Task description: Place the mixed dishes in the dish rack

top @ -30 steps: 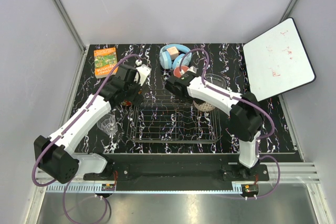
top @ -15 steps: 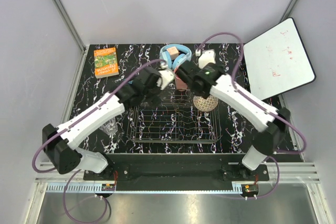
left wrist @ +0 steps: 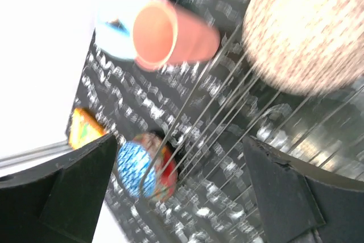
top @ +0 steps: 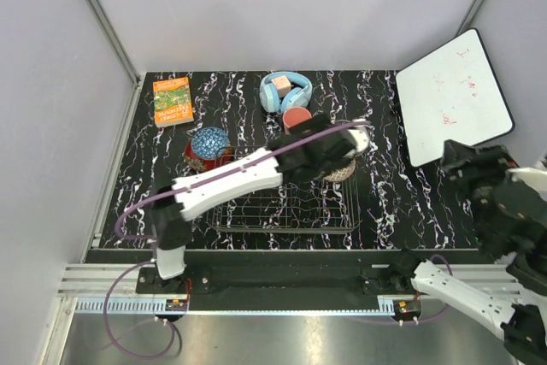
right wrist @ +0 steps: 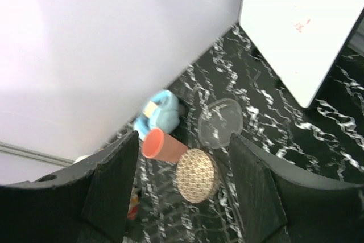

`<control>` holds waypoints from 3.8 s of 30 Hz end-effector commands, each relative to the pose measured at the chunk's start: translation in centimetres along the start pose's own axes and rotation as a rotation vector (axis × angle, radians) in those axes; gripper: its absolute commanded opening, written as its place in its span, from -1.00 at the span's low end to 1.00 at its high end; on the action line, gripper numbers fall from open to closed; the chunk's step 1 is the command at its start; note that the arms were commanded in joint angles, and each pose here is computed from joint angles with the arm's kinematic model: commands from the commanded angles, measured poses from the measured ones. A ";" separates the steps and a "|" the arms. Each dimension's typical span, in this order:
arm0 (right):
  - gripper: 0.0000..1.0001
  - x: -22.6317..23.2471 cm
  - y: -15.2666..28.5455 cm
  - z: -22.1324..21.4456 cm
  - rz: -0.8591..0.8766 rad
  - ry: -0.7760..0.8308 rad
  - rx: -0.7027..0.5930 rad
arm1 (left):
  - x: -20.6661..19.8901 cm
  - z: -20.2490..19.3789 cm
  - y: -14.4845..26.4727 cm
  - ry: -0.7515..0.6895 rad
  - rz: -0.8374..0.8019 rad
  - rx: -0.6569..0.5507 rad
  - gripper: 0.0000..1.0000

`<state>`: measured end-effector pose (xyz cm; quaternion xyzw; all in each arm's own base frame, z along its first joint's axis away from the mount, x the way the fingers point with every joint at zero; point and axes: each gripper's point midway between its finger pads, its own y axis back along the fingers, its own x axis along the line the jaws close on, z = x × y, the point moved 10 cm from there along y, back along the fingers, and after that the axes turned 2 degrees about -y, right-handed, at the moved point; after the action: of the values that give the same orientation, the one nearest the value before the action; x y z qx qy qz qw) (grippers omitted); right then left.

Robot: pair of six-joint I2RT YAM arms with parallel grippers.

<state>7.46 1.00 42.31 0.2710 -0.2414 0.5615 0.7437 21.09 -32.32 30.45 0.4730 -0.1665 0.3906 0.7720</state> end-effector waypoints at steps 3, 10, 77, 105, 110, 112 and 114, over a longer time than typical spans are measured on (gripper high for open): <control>0.44 0.3 -0.4 -0.1 0.050 -0.040 -0.066 | -5.5 5.2 0.1 0.052 -0.109 -0.016 0.98; 0.45 0.6 -0.7 -0.1 0.027 0.030 -0.063 | -9.2 5.3 -0.8 0.098 -0.267 0.038 0.98; -0.14 0.3 -3.3 -5.8 -0.051 0.254 0.031 | -1.3 4.1 4.8 0.558 -1.199 -0.339 -1.00; -0.16 0.6 -4.1 -8.4 -0.066 0.344 0.133 | -1.2 2.1 -6.6 1.255 -1.174 -0.153 -1.00; -0.16 0.3 -4.0 -8.4 -0.071 0.362 0.139 | -2.2 0.8 -7.6 1.340 -1.210 -0.114 -1.00; -0.16 0.1 -3.9 -8.3 -0.074 0.365 0.142 | -2.4 0.4 -7.9 1.366 -1.219 -0.101 -1.00; -0.17 0.0 -3.8 -8.4 -0.074 0.369 0.149 | -2.5 0.3 -8.1 1.373 -1.220 -0.102 -1.00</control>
<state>11.84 6.00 35.80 0.2246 -0.0518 0.5923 0.7720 24.99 -35.27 21.94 0.1661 0.5932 0.1410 0.7750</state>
